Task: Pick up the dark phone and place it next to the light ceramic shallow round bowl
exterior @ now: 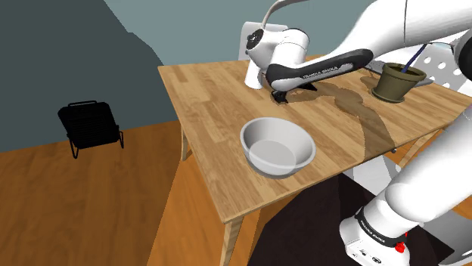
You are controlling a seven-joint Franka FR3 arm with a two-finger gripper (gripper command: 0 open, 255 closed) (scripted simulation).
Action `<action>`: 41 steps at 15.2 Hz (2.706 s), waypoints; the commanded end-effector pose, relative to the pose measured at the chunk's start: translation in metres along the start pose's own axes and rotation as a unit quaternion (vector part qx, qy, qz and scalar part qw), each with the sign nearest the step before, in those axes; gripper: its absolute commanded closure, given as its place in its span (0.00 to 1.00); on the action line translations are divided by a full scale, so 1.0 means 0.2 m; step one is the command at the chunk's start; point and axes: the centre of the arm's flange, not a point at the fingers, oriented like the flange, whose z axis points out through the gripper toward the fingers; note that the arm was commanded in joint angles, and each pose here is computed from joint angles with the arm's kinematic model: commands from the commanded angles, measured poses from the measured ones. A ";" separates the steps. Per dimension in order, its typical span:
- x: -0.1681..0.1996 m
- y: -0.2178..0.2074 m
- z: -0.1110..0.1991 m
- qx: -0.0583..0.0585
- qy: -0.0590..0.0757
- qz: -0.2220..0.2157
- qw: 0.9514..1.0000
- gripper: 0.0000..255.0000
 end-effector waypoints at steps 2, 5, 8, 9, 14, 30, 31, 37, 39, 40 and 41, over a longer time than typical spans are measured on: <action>0.18 -0.08 0.11 -0.066 0.000 0.023 0.998 0.00; 0.36 -0.13 0.22 -0.129 -0.003 0.045 0.991 0.00; 0.54 -0.16 0.33 -0.191 -0.005 0.067 0.979 0.00; 0.60 -0.16 0.37 -0.212 -0.005 0.074 0.975 0.00; 0.65 -0.12 0.50 -0.229 -0.006 0.080 0.970 0.00; 0.67 -0.07 0.59 -0.229 -0.006 0.080 0.970 1.00; 0.66 -0.06 0.60 -0.229 -0.006 0.080 0.970 1.00; 0.64 -0.05 0.57 -0.229 -0.006 0.080 0.970 1.00; 0.64 -0.02 0.53 -0.229 -0.006 0.080 0.970 1.00; 0.64 0.00 0.51 -0.229 -0.006 0.080 0.970 1.00; 0.64 0.02 0.50 -0.229 -0.006 0.080 0.970 1.00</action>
